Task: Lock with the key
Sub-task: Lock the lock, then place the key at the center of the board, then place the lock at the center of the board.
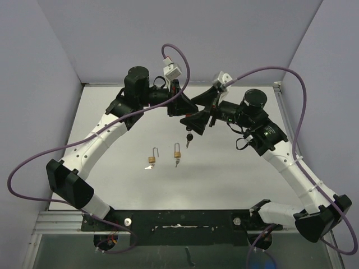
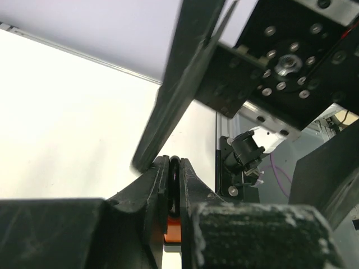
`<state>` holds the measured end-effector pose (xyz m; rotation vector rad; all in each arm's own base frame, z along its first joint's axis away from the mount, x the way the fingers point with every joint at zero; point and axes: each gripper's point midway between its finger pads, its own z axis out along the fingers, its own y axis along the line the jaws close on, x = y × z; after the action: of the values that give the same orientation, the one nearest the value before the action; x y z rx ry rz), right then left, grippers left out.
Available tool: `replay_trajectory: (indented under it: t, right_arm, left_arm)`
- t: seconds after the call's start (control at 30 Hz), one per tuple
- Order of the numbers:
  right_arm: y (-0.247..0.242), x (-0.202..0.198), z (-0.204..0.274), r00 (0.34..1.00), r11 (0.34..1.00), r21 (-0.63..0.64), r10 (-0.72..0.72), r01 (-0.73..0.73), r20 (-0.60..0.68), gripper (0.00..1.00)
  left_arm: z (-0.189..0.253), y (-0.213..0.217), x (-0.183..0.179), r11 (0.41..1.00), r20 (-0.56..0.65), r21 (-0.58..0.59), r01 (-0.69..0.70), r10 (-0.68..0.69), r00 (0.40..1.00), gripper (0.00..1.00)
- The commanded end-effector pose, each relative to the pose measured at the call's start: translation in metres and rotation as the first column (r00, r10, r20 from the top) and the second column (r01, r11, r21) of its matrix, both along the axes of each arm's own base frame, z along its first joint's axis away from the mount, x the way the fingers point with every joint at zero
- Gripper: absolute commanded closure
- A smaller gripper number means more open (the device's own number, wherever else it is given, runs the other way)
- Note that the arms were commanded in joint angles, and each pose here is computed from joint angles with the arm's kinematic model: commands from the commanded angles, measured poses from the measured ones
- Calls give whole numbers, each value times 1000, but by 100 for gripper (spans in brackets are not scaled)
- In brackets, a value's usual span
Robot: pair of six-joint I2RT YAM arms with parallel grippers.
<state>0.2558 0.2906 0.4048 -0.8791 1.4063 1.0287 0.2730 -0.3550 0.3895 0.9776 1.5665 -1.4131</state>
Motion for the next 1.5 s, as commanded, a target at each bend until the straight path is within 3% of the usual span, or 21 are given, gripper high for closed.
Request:
replay_trajectory:
  t: [0.0, 0.33, 0.5, 0.7, 0.83, 1.03, 1.2, 1.37, 1.47]
  right_arm:
    - [-30, -4, 36, 985, 990, 87, -124, 115, 119, 2]
    - [-40, -9, -4, 997, 972, 225, -71, 68, 5, 0]
    - [-31, -9, -6, 1000, 957, 288, 1, -1, 0, 18]
    - [-24, -4, -1, 999, 949, 314, 46, -40, -12, 22]
    - [-20, -2, -2, 997, 945, 322, 68, -57, -22, 41]
    - [-17, 4, -5, 997, 946, 321, 69, -51, -44, 44]
    - [-15, 8, -4, 997, 944, 325, 68, -50, -45, 69]
    - [-15, 7, -1, 996, 939, 339, 80, -61, -42, 73]
    - [-14, 6, 1, 996, 939, 338, 84, -66, -40, 89]
  left_arm:
    - [51, 19, 1, 996, 120, -68, -60, 68, 990, 100]
    - [90, 30, 1, 962, 137, -218, -162, 195, 971, 100]
    - [106, 31, -8, 947, 127, -294, -126, 169, 977, 100]
    - [101, 29, -6, 945, 103, -298, -131, 168, 980, 100]
    - [96, 27, -2, 946, 94, -294, -134, 168, 981, 100]
    - [97, 25, -2, 943, 85, -310, -119, 152, 985, 100]
    - [96, 23, -1, 942, 74, -315, -115, 146, 987, 100]
    - [89, 21, 4, 943, 61, -308, -127, 153, 986, 100]
    - [85, 21, 8, 942, 55, -304, -141, 165, 985, 100]
